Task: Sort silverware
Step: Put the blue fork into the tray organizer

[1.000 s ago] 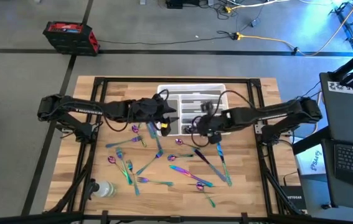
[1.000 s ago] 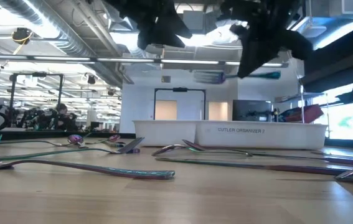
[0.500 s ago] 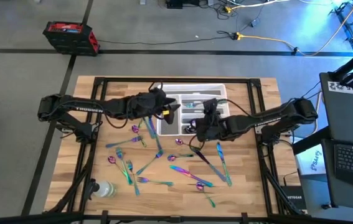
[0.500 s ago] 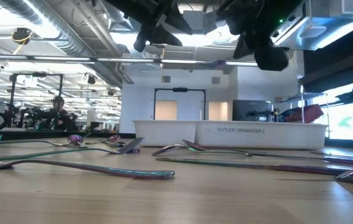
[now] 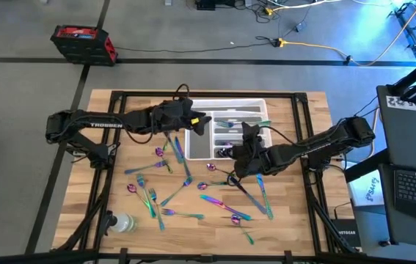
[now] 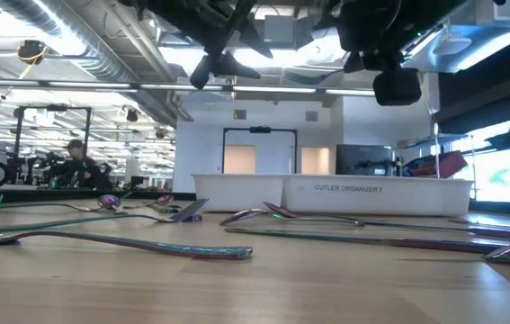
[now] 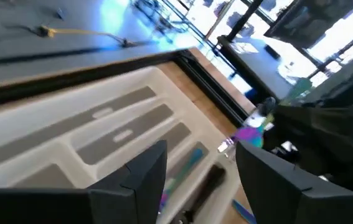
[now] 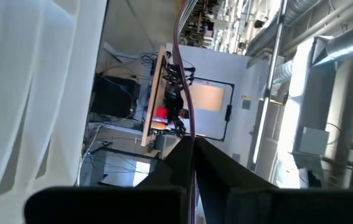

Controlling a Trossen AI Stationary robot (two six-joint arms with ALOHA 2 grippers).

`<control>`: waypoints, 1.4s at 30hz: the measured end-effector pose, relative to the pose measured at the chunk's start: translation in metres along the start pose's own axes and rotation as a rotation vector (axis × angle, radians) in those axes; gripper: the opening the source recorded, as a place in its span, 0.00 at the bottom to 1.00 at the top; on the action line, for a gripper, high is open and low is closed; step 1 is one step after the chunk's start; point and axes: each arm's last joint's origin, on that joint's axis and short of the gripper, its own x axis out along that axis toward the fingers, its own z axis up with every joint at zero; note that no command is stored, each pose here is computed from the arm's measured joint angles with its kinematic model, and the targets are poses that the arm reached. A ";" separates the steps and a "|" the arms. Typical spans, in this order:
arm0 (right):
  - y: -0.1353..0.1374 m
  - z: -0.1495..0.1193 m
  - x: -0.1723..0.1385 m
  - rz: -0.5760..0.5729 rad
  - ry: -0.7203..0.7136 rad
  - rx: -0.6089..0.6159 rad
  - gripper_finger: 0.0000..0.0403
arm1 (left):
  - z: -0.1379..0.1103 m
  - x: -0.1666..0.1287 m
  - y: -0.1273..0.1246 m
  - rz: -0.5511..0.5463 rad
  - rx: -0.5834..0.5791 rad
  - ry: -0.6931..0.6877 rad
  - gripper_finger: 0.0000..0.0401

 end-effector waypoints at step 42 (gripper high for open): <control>-0.007 0.010 0.001 0.003 -0.047 0.010 0.00 | -0.011 0.047 0.009 -0.258 -0.390 0.155 0.15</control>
